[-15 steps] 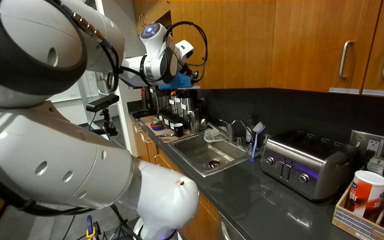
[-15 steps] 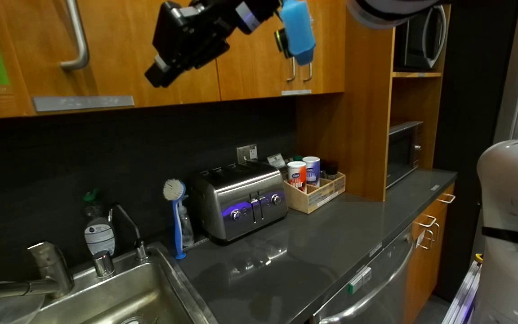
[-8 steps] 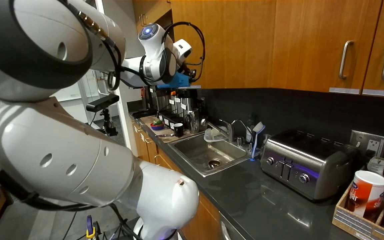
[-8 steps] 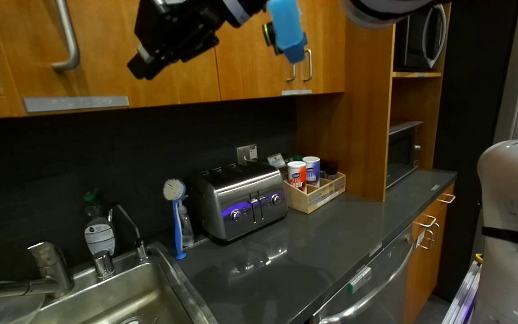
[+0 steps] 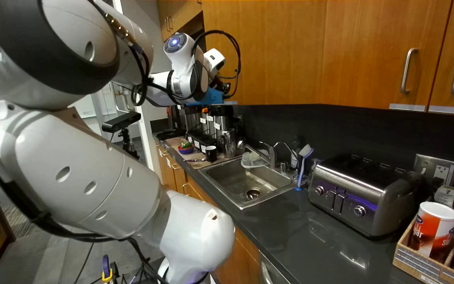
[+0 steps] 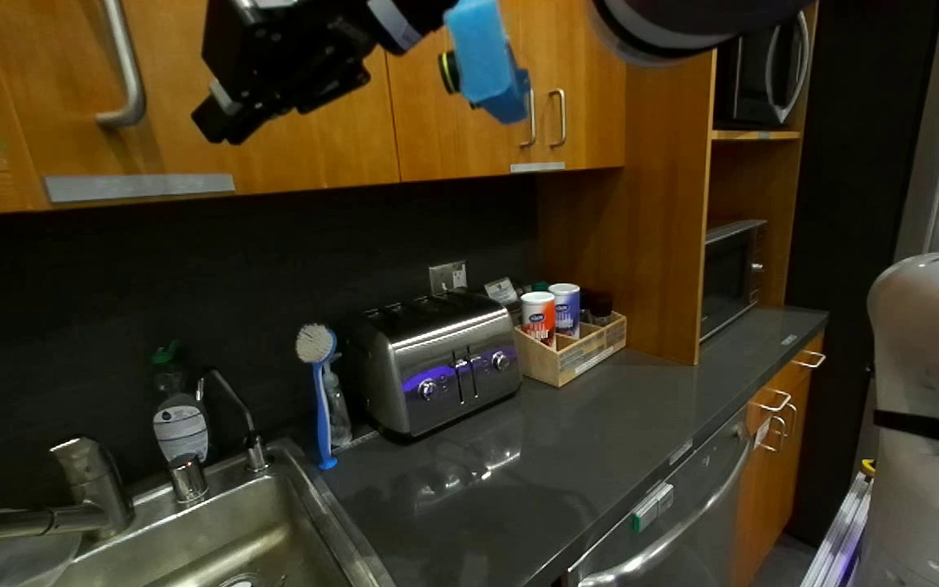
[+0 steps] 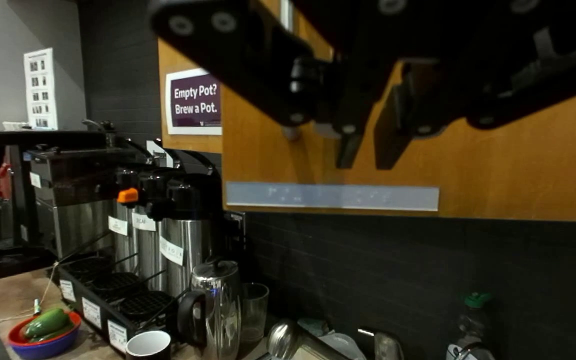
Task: Close the open upper cabinet door.
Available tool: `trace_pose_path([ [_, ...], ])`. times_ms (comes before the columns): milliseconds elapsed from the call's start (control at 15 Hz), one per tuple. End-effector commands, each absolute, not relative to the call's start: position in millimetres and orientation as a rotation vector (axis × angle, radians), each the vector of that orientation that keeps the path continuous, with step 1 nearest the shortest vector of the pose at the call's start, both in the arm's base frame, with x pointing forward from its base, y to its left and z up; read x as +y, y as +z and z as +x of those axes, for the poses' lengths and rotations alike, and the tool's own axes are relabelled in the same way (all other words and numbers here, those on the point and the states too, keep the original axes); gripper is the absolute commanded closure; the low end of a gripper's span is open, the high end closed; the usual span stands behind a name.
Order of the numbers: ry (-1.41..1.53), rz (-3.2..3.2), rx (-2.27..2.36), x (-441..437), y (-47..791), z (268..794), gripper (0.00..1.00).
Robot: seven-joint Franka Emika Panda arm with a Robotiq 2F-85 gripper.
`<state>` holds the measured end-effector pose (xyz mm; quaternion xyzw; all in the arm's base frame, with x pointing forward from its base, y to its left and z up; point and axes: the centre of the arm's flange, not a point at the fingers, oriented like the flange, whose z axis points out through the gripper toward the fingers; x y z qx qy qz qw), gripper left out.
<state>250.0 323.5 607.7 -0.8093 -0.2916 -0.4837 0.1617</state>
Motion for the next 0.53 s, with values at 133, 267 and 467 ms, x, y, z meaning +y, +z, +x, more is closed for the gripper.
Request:
trace_pose_path([
  [133, -1.446, -2.28, -0.84, 340, 608, 255, 0.96],
  [267, -1.471, -2.274, -0.833, 346, 611, 261, 0.96],
  [467, -1.462, -2.284, -0.812, 350, 625, 285, 0.96],
])
